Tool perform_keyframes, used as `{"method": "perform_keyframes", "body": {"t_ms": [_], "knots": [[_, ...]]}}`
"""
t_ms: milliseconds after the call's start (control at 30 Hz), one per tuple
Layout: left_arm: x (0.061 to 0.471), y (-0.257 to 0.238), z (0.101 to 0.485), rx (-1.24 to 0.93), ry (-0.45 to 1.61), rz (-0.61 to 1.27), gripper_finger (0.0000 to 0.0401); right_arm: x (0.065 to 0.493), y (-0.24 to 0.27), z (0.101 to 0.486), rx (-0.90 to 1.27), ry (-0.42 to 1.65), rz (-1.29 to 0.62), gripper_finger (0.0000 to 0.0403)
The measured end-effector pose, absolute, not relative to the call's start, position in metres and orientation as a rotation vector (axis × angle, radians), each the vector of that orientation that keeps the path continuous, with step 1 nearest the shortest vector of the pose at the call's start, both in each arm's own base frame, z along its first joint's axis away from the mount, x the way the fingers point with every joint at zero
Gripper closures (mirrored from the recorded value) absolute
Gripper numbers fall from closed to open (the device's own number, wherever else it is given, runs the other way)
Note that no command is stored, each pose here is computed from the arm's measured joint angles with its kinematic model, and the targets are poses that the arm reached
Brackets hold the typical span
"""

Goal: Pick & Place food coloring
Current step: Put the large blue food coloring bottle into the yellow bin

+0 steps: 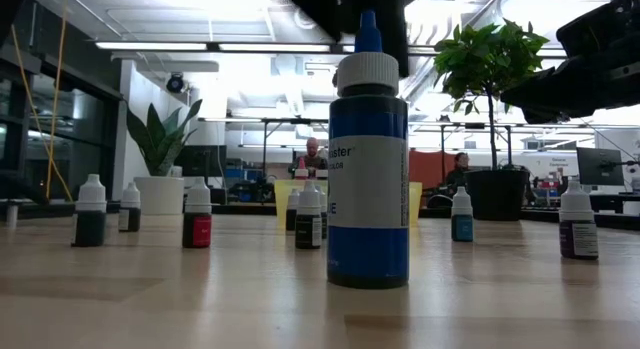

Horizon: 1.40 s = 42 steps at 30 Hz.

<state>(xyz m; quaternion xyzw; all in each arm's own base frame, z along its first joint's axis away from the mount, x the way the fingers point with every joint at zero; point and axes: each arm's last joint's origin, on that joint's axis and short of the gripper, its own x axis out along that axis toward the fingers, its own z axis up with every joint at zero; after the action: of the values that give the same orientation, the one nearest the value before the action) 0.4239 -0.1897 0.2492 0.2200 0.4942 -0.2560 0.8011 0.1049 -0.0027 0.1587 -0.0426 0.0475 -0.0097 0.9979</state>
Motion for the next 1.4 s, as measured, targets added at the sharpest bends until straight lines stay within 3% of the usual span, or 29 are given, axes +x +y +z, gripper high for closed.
{"method": "perform_keyframes", "body": {"t_ms": [1033,1400], "knots": [[0.43,-0.193,0.232,0.449,1.103,-0.527,0.0128,0.105,-0.003,0.159,-0.085,0.097,-0.019,0.0402],[0.429,-0.192,0.232,0.433,1.118,-0.519,0.0242,0.105,-0.003,0.159,-0.085,0.097,-0.019,0.0402]]}}
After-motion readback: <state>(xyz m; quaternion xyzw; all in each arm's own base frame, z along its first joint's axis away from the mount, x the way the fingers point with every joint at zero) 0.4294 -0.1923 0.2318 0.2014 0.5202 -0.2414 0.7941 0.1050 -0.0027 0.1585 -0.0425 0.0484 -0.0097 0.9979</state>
